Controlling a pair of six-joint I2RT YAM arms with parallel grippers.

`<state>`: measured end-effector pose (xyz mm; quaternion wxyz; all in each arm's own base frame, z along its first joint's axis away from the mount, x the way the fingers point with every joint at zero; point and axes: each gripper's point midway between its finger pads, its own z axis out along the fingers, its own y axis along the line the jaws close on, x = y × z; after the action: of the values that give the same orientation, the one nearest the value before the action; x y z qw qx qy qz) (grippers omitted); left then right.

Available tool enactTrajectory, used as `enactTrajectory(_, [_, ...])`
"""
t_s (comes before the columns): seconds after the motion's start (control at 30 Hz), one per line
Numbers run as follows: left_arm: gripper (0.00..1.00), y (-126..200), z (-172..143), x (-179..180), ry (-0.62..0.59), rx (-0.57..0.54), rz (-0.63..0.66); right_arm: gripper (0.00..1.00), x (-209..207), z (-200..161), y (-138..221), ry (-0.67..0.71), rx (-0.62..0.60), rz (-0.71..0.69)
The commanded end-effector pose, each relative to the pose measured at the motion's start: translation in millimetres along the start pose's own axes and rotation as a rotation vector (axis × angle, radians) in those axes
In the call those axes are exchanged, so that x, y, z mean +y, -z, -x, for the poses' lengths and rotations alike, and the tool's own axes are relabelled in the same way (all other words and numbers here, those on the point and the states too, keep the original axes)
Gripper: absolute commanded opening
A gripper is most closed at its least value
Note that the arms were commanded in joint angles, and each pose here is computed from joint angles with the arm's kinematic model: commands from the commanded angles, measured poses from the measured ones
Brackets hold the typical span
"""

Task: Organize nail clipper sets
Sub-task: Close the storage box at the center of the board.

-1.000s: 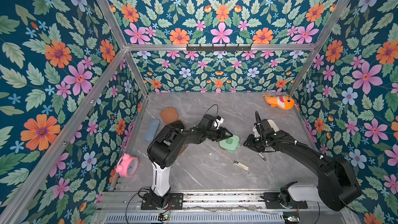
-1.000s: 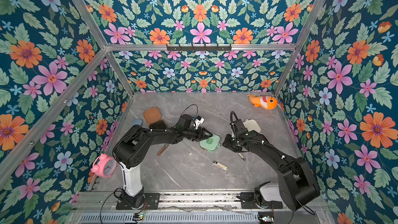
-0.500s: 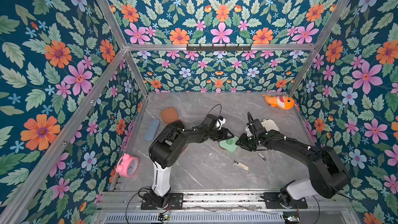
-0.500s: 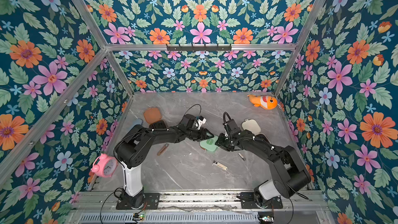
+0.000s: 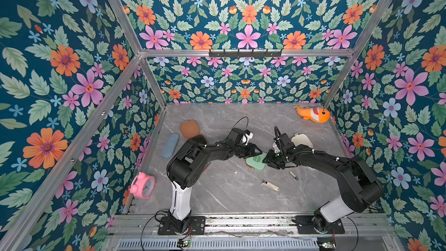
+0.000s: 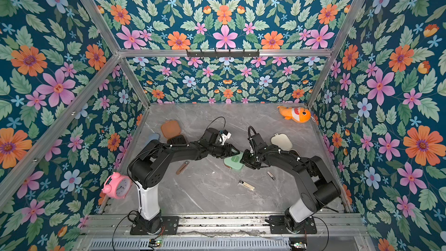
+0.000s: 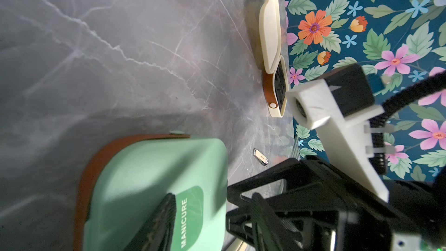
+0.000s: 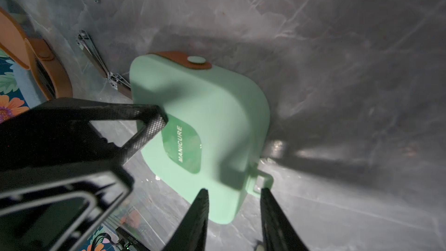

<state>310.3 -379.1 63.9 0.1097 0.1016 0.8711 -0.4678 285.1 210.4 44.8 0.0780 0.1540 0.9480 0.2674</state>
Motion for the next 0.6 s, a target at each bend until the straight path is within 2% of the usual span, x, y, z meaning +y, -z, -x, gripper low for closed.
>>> enactTrajectory(0.0, [0.54,3,-10,24,0.059,0.024,0.113,0.38,1,3,-3,-0.014,-0.006,0.002])
enactTrajectory(0.2, [0.56,21,7,1,0.008,-0.011,0.114,0.37,-4,2,-7,-0.016,0.0,-0.016])
enactTrajectory(0.37, [0.57,36,11,13,-0.03,-0.008,0.223,0.37,-3,3,-9,-0.012,0.002,-0.016])
enactTrajectory(0.57, [0.58,44,9,23,-0.042,-0.009,0.272,0.36,0,6,-9,-0.001,0.002,-0.015])
